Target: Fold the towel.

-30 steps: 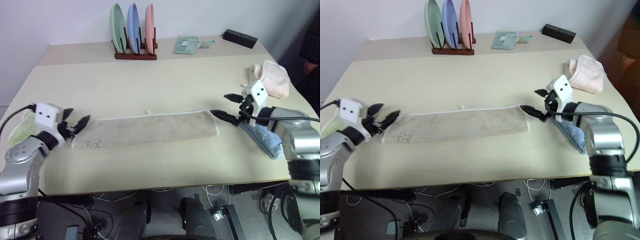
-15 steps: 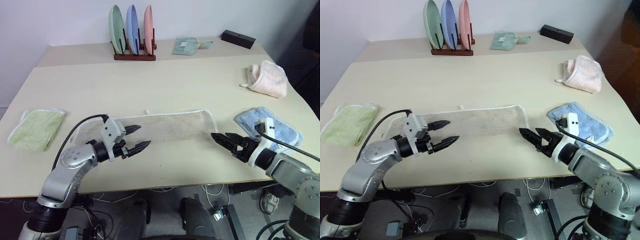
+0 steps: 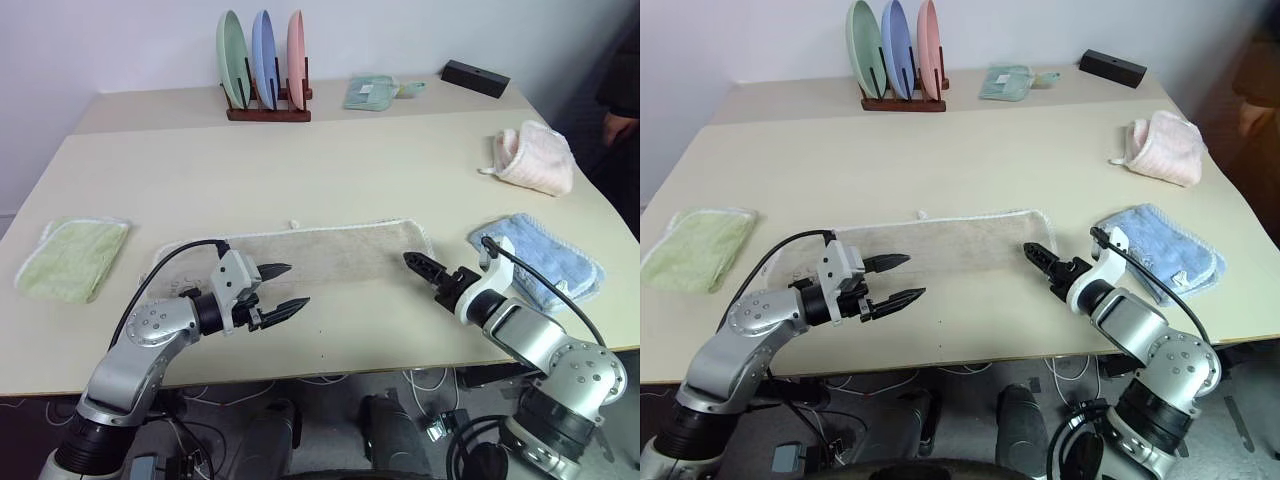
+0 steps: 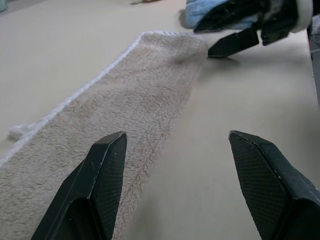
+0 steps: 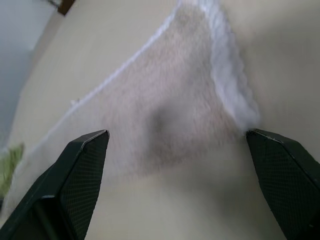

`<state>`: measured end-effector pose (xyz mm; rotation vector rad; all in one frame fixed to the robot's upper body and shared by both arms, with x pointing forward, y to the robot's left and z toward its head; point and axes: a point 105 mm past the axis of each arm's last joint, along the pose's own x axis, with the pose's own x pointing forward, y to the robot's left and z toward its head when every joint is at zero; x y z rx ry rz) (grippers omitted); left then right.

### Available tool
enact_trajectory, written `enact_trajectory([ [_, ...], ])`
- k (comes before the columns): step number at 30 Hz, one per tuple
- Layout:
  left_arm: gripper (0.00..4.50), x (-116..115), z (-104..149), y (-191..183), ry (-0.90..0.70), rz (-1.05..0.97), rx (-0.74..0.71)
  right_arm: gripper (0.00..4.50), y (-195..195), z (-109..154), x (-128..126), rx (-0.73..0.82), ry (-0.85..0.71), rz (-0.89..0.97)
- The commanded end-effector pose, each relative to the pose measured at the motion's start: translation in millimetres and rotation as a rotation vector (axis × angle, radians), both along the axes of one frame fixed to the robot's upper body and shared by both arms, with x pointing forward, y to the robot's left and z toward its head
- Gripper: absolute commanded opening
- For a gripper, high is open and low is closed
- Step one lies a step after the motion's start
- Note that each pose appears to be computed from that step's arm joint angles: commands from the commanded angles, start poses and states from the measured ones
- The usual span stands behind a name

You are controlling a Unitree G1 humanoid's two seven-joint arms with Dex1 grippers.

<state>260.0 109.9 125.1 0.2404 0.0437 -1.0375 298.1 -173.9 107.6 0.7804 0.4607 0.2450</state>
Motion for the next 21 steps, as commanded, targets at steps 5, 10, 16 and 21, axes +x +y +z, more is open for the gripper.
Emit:
enact_trajectory([
  [5, 3.34, -7, 8, -7, -0.046, -0.003, -0.008, 3.59, -4, -2, 22, 0.103, 0.06, -0.113],
  [10, 3.34, -7, 8, -6, -0.048, 0.011, -0.008, 1.12, -10, 6, 24, 0.088, 0.035, -0.133],
  [16, 3.34, -4, 6, -6, -0.048, 0.017, -0.003, 0.06, -30, 39, 20, -0.028, -0.111, -0.145],
  [21, 3.34, 3, 6, -6, -0.05, 0.008, 0.005, 0.06, -59, 71, 12, -0.221, -0.222, -0.129],
])
